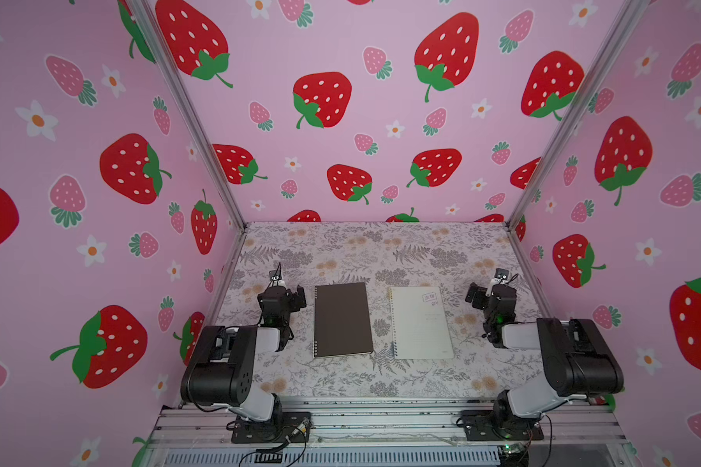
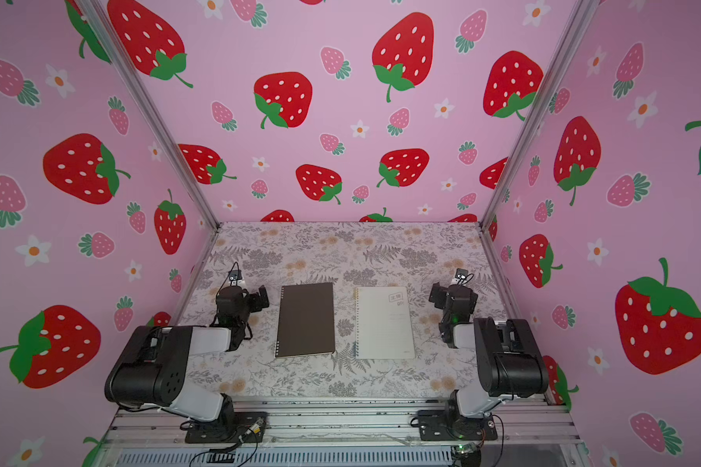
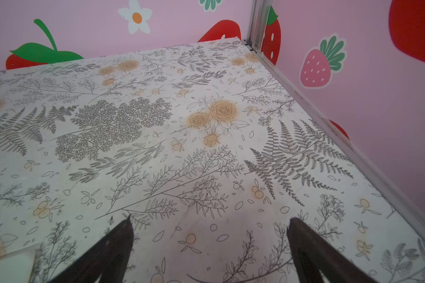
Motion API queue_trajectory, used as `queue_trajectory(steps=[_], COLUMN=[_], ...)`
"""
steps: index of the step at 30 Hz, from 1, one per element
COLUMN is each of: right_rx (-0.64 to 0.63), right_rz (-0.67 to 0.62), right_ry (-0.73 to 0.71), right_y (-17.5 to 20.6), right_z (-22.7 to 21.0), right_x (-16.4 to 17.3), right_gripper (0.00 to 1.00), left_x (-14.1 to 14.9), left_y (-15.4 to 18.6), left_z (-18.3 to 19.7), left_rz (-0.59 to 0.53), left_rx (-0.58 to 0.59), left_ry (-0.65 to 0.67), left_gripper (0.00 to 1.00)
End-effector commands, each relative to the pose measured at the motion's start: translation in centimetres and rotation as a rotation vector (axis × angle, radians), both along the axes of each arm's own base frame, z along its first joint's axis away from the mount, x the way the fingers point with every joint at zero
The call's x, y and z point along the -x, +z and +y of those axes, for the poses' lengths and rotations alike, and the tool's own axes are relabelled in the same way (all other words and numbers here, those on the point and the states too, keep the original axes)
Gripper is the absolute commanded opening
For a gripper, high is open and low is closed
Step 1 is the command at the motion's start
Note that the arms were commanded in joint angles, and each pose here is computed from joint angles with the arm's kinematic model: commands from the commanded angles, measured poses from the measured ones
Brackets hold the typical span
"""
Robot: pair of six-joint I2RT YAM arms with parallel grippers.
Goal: Tear off pages from different notebooks
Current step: Open the notebook at the center of the board.
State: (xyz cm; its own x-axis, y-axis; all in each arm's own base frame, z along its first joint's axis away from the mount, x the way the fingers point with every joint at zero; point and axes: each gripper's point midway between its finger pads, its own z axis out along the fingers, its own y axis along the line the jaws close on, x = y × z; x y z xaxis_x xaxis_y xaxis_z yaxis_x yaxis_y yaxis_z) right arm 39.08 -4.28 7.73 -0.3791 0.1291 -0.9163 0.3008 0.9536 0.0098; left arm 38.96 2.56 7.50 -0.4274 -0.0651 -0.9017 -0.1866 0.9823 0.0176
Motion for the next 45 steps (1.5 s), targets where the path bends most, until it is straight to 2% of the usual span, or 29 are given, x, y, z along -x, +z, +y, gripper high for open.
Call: queue_trajectory(steps=[1, 30, 32, 34, 36, 39, 45], right_rx=[0.009, 0.023, 0.030, 0.037, 0.052, 0.058, 0.068], right_rz=[-0.028, -0.026, -0.027, -0.031, -0.034, -0.035, -0.036], right_ry=[-0.014, -0.005, -0.004, -0.005, -0.006, -0.008, -0.013], right_y=[0.8, 0.9, 0.9, 1.0, 1.2, 1.2, 1.8], right_z=[-0.4, 0.0, 0.1, 0.2, 0.4, 0.4, 0.5], right_x=[-0.6, -0.7, -0.7, -0.7, -0.6, -0.6, -0.5], right_gripper=[0.99, 0.98, 0.94, 0.94, 0.97, 0.96, 0.82], left_x=[-1.0, -1.0, -1.5, -2.4, -3.5, -4.9, -5.3], left_y=[1.3, 1.4, 2.2, 3.9, 6.4, 8.8, 7.3], left_z=[0.1, 0.0, -0.5, -1.1, -2.4, -6.7, -19.2], left_rz=[-0.041, -0.045, -0.004, 0.088, 0.095, 0.077, 0.176], left_rx=[-0.017, -0.004, -0.010, -0.040, -0.052, -0.041, -0.023], left_ry=[0.005, -0.008, -0.035, -0.057, -0.080, -0.184, -0.399], left_gripper=[0.99, 0.99, 0.99, 0.99, 0.99, 0.99, 0.99])
